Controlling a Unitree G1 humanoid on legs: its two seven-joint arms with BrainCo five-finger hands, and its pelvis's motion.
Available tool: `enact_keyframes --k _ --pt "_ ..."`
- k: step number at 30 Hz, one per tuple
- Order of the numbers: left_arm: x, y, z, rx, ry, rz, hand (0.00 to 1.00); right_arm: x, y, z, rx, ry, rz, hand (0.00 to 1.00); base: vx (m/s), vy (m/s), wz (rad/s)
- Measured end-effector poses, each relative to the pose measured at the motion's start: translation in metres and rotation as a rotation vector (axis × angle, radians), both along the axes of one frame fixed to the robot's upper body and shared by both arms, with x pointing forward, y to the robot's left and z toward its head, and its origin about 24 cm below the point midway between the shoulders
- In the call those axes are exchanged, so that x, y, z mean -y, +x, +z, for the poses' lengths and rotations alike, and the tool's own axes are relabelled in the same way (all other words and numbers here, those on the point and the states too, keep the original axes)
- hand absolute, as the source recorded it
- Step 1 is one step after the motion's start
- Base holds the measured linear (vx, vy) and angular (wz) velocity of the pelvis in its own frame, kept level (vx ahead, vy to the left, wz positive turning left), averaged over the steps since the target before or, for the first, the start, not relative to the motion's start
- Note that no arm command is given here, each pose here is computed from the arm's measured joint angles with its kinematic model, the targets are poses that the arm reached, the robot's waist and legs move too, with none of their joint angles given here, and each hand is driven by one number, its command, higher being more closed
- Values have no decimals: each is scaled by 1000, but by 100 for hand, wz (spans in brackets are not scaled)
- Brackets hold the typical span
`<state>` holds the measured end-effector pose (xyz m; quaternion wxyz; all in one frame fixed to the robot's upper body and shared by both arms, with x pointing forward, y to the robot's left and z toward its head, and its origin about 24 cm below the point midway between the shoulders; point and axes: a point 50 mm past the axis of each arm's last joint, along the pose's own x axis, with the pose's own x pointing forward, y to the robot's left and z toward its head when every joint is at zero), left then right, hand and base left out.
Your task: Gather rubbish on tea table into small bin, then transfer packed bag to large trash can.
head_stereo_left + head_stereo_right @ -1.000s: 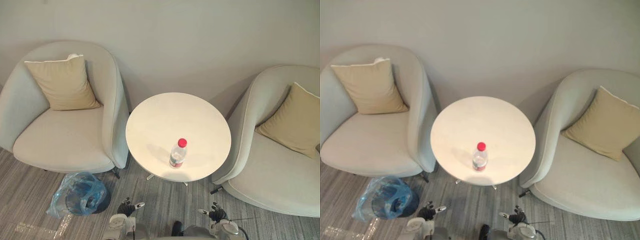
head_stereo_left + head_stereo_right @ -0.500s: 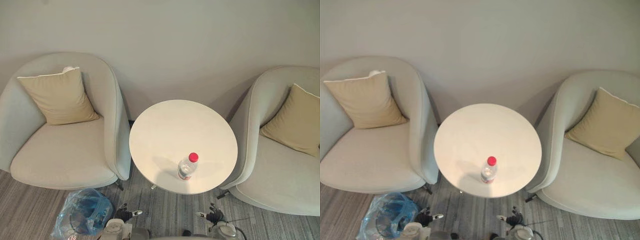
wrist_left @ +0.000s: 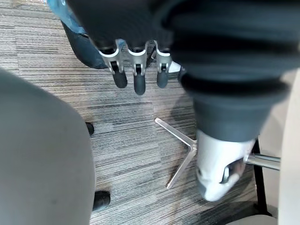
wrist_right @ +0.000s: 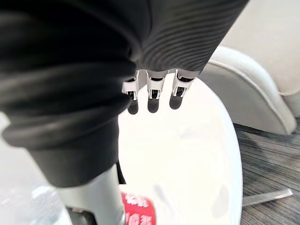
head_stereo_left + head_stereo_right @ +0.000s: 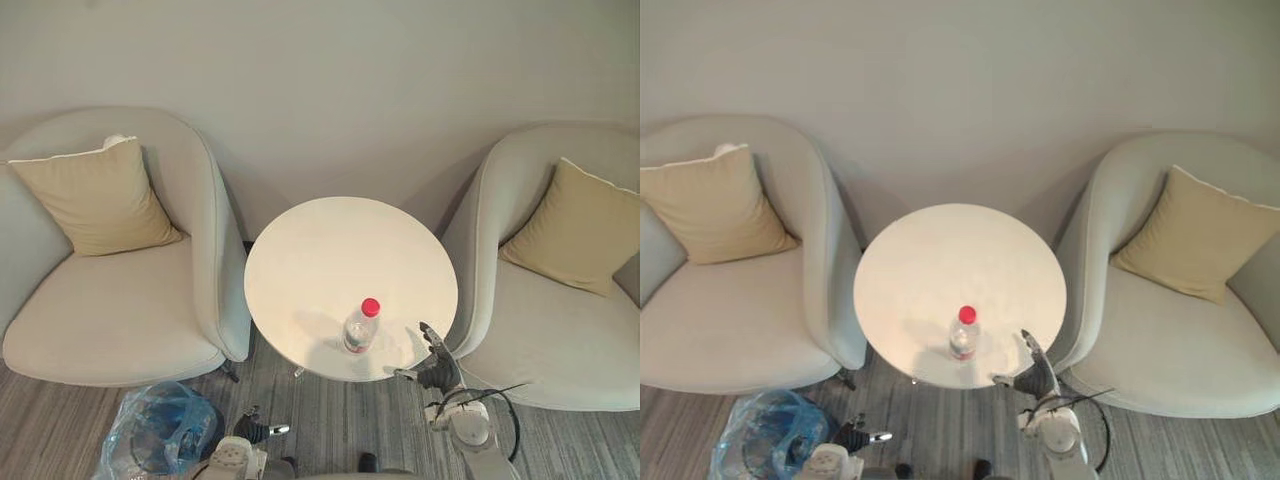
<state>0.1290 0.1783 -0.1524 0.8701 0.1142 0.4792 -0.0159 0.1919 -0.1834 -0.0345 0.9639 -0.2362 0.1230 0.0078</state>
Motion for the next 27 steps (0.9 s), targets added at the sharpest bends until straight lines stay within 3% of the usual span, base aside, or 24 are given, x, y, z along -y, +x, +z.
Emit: enact_keyframes --k 14,27 --pt "2 1 1 4 -14 -12 0 -20 25 16 94 -56 117 0 -16 -12 10" --pt "7 19 10 91 -48 10 0 -23 64 34 181 1 54 0 -22 0 13"
